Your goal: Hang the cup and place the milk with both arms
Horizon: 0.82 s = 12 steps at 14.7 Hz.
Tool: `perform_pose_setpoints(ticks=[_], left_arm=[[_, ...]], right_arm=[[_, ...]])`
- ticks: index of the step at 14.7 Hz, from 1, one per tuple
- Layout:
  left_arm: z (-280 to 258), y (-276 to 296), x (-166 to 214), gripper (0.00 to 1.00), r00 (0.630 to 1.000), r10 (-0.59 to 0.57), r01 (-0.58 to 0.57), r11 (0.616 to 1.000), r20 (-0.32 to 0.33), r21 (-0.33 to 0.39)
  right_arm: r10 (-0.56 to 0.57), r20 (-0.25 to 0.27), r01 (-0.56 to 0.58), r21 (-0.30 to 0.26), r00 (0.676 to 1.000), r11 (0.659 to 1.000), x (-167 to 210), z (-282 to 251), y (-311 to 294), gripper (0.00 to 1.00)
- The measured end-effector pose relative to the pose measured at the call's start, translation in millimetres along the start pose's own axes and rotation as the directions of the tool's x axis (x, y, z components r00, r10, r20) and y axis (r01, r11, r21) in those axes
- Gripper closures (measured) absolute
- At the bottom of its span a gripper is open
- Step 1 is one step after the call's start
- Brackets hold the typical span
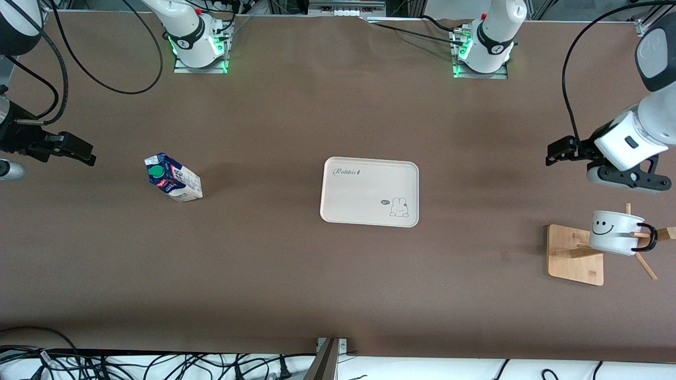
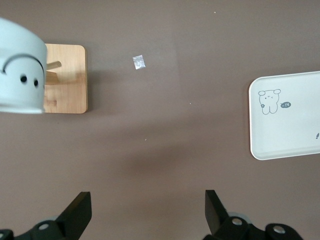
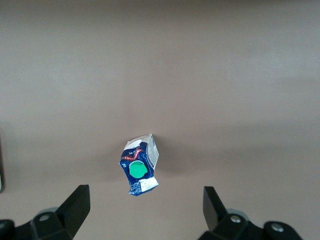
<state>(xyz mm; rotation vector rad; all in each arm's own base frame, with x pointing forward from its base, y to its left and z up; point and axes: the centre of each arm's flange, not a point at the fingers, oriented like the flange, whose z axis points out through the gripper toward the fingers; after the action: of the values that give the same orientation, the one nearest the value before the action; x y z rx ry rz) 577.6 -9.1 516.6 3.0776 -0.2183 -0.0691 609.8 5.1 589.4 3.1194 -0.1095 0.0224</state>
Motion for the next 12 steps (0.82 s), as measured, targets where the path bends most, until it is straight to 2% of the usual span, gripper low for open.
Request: perform_pose_setpoints(ticks=[6,9,12], left_arm=[[-17,43,-15,0.00,0.999,-0.026,0.027,0.999,-0.037,0.028],[-37,41,-14,0.00,0.997,-0.063,0.064,0.998,-0.052,0.026],[-45,39,-14,0.00,0.996,-0.069,0.071,0.997,-0.061,0.026]], right_arm=[[-0.004,0.014,0.004,0.002,1.000,1.000,-1,3,0,0.00],[-0.069,0.037,0.069,0.006,0.997,0.998,-4,5,-6,0.00],[-0.125,0.039,0.125,0.008,0.991,0.992,-5,5,-7,0.00]])
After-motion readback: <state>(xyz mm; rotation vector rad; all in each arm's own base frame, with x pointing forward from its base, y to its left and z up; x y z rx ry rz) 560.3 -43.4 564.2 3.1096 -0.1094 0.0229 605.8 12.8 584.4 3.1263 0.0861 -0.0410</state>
